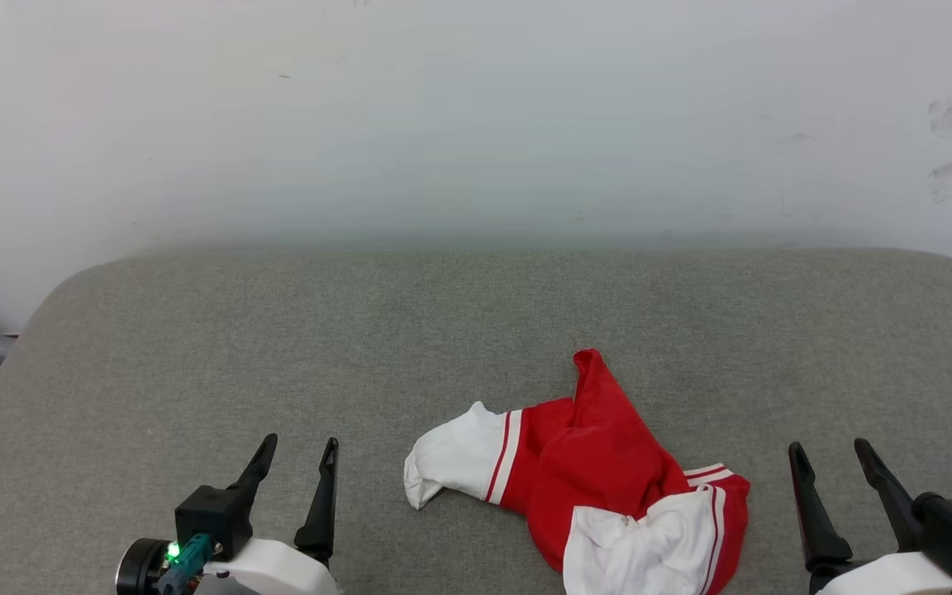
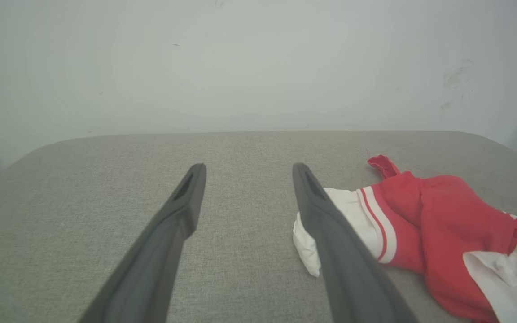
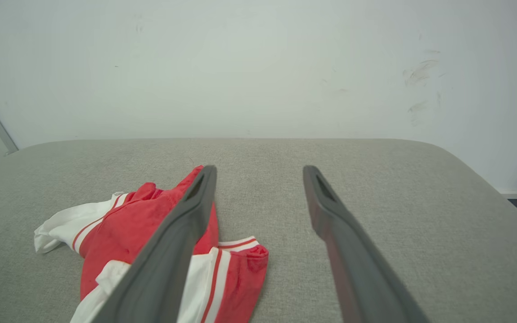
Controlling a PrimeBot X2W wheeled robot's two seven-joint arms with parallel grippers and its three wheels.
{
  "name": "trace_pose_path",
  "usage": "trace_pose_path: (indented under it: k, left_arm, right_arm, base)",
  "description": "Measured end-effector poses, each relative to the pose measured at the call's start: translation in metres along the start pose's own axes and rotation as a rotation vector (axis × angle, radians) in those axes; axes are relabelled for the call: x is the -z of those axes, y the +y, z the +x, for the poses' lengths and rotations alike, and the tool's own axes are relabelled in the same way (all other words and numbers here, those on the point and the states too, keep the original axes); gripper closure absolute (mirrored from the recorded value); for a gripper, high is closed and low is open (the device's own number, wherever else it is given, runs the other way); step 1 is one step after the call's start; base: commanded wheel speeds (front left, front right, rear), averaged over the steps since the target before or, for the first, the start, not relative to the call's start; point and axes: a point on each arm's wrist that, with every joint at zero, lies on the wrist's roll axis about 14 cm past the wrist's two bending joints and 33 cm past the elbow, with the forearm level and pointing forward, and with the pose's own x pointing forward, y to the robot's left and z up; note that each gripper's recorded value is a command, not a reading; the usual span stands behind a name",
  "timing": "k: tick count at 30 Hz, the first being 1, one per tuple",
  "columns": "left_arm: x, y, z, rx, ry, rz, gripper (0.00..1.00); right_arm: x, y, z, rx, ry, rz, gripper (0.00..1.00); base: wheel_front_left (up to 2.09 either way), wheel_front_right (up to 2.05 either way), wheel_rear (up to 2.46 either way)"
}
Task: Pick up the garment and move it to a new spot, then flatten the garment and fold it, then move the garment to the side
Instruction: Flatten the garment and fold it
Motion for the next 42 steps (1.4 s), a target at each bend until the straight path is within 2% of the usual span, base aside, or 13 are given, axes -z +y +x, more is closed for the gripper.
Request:
trace_pose_path:
  k: [7, 11, 18, 23, 29, 36, 41, 42]
  left_arm:
    - [-0.003, 0.001, 0.0, -0.005, -0.011, -0.004, 0.0]
    - [-0.002, 0.0, 0.0, -0.001, -0.009, -0.01, 0.0]
    - [0.0, -0.006, 0.001, 0.012, -0.008, -0.021, 0.0]
    - [0.0, -0.002, 0.0, -0.007, -0.01, -0.024, 0.0]
    - [0.0, 0.001, 0.002, -0.019, -0.012, -0.03, 0.0]
    - [0.003, 0.004, 0.001, -0.033, -0.009, -0.039, 0.0]
    - [0.006, 0.005, 0.0, -0.04, -0.002, -0.046, 0.0]
    - [0.006, 0.006, 0.0, -0.043, 0.0, -0.046, 0.0]
  right_arm:
    - [0.005, 0.0, -0.001, 0.001, 0.026, 0.004, 0.0]
    - [0.025, 0.007, -0.001, -0.021, 0.139, 0.005, 0.0]
    - [0.069, 0.056, -0.004, -0.227, 0.421, -0.073, 0.0]
    - [0.095, 0.088, -0.019, -0.393, 0.594, -0.143, 0.0]
    - [0.113, 0.119, -0.034, -0.561, 0.714, -0.237, 0.0]
    - [0.138, 0.124, -0.038, -0.633, 0.809, -0.342, 0.0]
    - [0.148, 0.119, -0.033, -0.634, 0.838, -0.372, 0.0]
    - [0.15, 0.117, -0.032, -0.631, 0.843, -0.385, 0.53]
  base:
    - [0.0, 0.0, 0.0]
    - [0.0, 0.0, 0.0]
    - [0.0, 0.0, 0.0]
    - [0.0, 0.0, 0.0]
    - [0.0, 0.0, 0.0]
    - [0.0, 0.0, 0.0]
    - [0.0, 0.0, 0.0]
    - [0.0, 0.0, 0.0]
